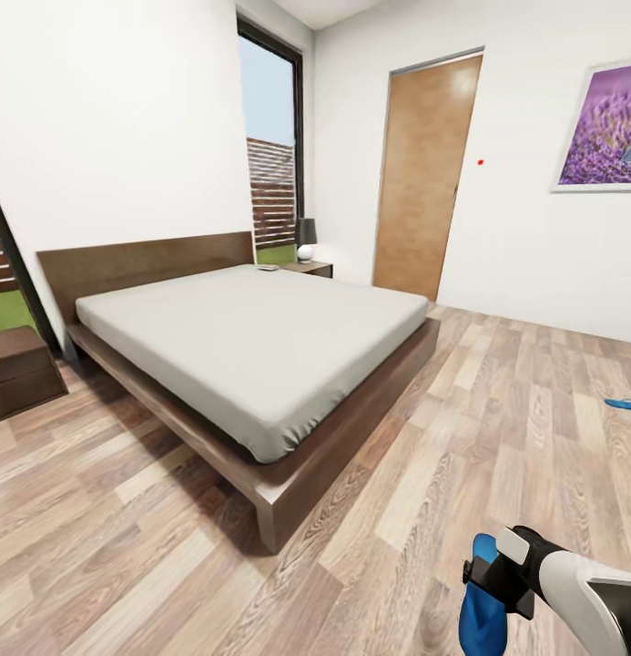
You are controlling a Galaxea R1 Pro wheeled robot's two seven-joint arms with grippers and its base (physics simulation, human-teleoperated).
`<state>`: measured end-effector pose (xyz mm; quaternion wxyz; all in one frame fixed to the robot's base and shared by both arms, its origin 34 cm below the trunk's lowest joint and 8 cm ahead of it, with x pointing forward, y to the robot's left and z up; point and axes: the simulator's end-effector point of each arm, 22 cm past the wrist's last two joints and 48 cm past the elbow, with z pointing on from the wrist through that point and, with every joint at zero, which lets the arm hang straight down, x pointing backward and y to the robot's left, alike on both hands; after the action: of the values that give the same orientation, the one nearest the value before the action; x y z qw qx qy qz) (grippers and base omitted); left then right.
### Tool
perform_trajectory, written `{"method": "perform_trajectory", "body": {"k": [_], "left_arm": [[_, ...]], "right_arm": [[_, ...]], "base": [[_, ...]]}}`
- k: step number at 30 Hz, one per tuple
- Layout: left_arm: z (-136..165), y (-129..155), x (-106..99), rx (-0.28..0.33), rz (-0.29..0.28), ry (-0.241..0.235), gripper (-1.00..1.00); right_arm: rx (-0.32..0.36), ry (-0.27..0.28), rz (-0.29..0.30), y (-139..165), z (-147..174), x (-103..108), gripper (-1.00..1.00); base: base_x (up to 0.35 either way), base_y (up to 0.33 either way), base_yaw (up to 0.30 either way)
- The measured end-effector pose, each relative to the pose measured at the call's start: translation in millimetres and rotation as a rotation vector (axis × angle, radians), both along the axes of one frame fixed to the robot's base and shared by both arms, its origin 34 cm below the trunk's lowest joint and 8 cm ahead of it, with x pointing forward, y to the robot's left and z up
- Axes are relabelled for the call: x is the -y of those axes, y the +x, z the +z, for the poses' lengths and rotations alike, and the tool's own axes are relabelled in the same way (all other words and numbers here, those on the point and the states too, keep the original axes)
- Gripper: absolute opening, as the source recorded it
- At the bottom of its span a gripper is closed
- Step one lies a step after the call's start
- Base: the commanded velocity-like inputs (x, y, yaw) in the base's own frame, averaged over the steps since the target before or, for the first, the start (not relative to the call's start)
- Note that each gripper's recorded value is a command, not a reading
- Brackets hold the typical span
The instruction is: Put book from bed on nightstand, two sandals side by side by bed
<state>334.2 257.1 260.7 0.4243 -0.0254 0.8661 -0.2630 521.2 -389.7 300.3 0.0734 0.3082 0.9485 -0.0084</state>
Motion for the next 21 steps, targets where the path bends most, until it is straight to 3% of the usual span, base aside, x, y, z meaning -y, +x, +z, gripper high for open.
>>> {"method": "perform_trajectory", "body": {"k": [21], "left_arm": [[0.0, 0.0, -0.9, 0.000, 0.001, 0.001, 1.00]], "right_arm": [[0.000, 0.000, 0.000, -0.1, 0.0, 0.1, -1.00]], "base": [[0.000, 0.000, -0.237]]}}
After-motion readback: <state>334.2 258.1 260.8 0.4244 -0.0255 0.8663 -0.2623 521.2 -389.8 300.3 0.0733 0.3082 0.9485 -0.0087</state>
